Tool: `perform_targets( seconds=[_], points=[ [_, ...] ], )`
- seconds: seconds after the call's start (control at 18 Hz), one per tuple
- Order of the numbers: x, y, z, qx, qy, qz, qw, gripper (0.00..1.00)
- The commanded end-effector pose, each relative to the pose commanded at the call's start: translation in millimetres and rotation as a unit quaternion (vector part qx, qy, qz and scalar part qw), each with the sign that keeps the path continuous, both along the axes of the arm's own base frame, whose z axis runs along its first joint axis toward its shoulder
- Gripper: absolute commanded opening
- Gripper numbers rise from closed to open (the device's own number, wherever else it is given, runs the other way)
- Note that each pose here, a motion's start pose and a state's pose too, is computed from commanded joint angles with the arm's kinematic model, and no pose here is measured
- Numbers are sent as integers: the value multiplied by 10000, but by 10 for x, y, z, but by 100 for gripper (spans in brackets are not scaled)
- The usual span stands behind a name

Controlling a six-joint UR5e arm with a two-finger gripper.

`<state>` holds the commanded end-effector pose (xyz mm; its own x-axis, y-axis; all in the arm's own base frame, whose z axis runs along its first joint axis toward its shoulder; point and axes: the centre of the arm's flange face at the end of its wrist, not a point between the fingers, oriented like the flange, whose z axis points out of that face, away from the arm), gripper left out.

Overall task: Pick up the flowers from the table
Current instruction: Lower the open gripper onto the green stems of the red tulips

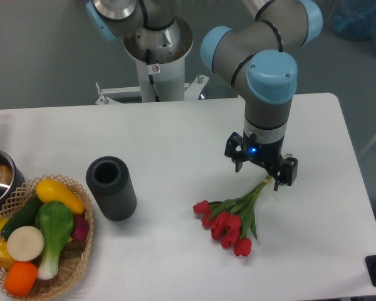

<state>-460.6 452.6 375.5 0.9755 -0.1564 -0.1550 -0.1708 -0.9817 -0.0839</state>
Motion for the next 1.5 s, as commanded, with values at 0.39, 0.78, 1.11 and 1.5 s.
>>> perform_targets(
  seconds=[0.39, 0.78, 1.11, 1.5],
  points=[
    [12, 2, -70, -45, -62, 9, 10000, 100],
    [71, -21, -354, 235, 194, 396, 9988, 100],
    [167, -36, -633, 338, 245, 368, 9985, 100],
    [271, 284, -970, 191, 33, 181, 9996, 100]
  ],
)
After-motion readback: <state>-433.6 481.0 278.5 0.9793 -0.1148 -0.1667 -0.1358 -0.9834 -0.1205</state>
